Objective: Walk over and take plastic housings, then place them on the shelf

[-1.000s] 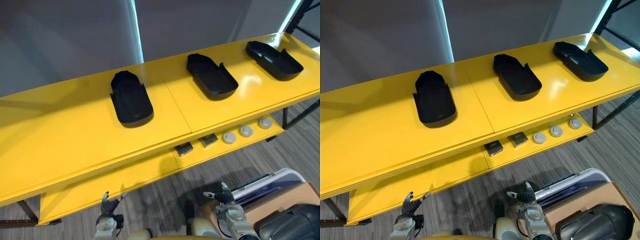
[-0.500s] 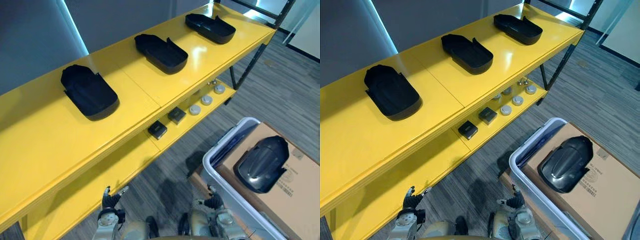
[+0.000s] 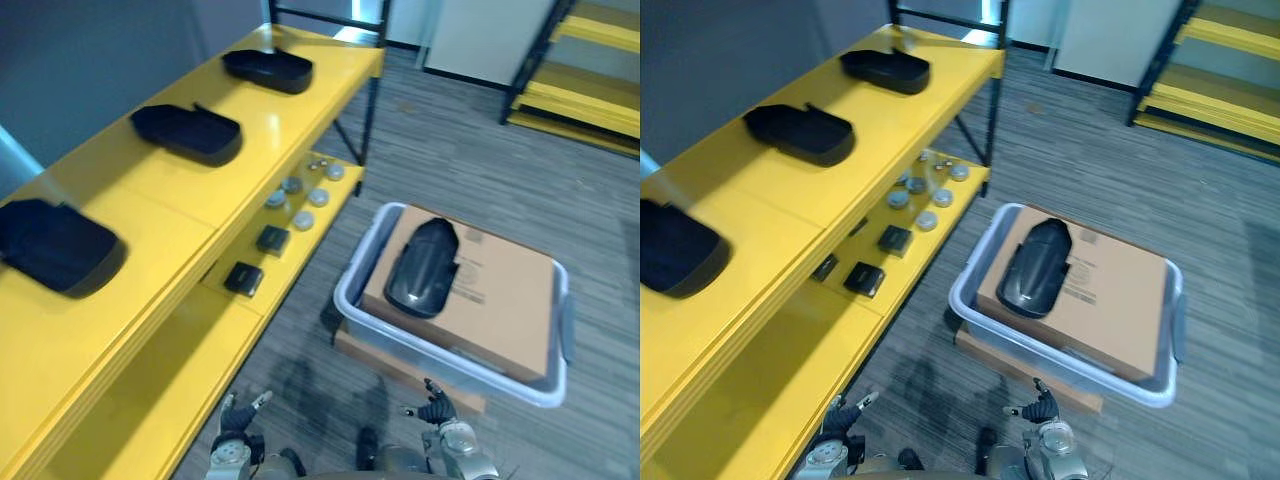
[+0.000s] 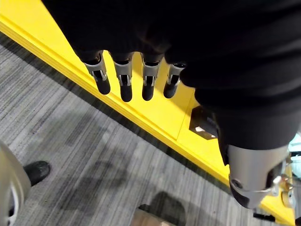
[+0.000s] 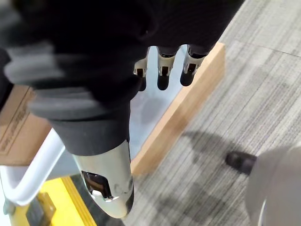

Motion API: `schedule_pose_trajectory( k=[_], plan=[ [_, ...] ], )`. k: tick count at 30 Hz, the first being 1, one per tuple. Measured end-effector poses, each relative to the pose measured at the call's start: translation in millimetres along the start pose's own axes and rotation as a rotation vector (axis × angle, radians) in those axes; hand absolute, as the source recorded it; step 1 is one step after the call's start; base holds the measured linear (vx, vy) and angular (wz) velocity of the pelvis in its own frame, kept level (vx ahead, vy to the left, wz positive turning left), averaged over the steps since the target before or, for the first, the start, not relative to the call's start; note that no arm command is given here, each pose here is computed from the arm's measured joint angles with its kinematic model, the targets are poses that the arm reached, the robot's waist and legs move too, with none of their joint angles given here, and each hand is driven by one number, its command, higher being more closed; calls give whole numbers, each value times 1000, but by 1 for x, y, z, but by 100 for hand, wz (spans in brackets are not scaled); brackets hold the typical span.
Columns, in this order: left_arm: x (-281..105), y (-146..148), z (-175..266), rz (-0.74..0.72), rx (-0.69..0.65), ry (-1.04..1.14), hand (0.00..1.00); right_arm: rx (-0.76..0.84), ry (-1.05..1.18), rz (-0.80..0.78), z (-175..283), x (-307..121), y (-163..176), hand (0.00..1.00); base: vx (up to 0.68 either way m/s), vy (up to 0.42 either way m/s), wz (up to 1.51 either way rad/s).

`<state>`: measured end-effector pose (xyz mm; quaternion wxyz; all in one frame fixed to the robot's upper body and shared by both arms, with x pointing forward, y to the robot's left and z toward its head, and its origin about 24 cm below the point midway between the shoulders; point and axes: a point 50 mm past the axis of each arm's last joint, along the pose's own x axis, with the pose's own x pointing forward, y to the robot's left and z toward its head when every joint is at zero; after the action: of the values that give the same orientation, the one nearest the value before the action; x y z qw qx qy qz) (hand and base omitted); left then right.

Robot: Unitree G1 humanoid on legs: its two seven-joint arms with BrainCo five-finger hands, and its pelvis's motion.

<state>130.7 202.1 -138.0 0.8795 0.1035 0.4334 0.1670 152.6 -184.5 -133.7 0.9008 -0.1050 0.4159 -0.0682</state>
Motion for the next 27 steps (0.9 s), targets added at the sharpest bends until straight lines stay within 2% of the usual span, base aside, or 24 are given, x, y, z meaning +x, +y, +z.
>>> schedule_pose_trajectory(
  k=[7, 14, 18, 27],
  plan=[
    [-1, -12, 1, -47, -17, 11, 0, 93, 51, -90, -17, -4, -20, 0, 3, -120, -69],
    [-3, -16, -1, -50, -87, 32, 0, 186, 72, -172, -24, -6, -38, 0, 82, 90, -69],
    [2, -7, 6, -31, -72, 7, 0, 258, 102, -169, -33, -10, -30, 0, 182, 151, 7],
    [3, 14, -5, 14, -37, 26, 0, 400, 97, -253, -33, -9, -47, 0, 158, 74, 10]
  ],
)
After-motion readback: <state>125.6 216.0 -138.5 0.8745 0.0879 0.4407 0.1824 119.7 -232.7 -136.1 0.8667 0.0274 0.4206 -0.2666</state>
